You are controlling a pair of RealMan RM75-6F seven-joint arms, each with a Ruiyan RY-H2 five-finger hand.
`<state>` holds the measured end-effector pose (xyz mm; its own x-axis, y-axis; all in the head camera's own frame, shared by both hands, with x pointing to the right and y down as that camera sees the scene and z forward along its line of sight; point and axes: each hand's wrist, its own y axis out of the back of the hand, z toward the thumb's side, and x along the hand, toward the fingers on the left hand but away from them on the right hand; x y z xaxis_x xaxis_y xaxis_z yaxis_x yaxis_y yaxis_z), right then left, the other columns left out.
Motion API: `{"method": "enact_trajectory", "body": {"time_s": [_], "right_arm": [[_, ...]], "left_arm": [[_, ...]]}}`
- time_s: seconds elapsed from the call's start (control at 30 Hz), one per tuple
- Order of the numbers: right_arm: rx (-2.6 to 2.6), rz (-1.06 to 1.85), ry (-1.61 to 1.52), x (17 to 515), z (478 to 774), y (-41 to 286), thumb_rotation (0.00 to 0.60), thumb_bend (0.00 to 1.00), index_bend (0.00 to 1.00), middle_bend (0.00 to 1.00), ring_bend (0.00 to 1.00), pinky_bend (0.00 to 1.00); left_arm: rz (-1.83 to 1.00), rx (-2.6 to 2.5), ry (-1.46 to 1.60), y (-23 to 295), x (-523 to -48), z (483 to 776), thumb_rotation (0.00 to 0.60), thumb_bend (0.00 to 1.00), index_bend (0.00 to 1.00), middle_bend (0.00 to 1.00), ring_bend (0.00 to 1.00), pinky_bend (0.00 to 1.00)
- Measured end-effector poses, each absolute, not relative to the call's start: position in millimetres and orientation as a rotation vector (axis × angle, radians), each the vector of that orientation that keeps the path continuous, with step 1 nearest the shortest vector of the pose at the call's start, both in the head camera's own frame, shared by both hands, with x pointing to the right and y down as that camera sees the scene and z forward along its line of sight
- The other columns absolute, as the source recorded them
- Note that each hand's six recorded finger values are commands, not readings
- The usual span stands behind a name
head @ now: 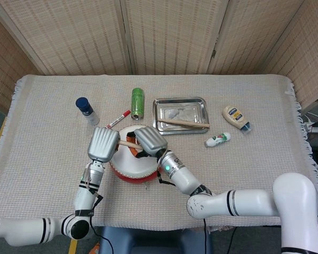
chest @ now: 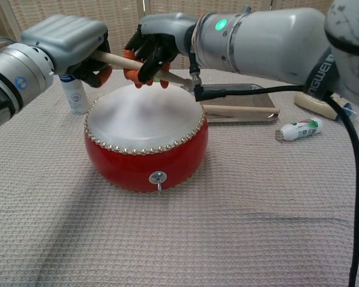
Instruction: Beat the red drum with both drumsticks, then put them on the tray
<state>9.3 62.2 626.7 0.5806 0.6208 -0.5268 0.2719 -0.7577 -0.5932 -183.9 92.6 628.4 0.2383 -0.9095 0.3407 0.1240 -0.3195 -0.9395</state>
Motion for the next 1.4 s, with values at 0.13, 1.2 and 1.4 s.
{"method": "enact_trajectory", "body": {"time_s": [0.13,1.2,1.4], "right_arm": [[-2.360,1.023,-0.736,10,628,62,0.600,0.71,0.78,0.65,0.60,0.65],[-2.318,0.939,-0.841,65,621,42,0.600,0.79,0.97,0.75,0.70,0.72],[-2.288,0.960,-0.873,96,618,29,0.600,0.79,0.98,0.75,0.70,0.72]], "left_arm": [[-1.275,-1.497,0.768,95,-184,627,0.600,0.50,0.67,0.82,0.85,1.00],[-1.336,-1.507,0.788,90,-227,622,0.600,0.32,0.00,0.14,0.18,0.41],[-1.383,-1.497,0.810,88,-250,626,0.600,0.32,0.00,0.13,0.18,0.40]]}}
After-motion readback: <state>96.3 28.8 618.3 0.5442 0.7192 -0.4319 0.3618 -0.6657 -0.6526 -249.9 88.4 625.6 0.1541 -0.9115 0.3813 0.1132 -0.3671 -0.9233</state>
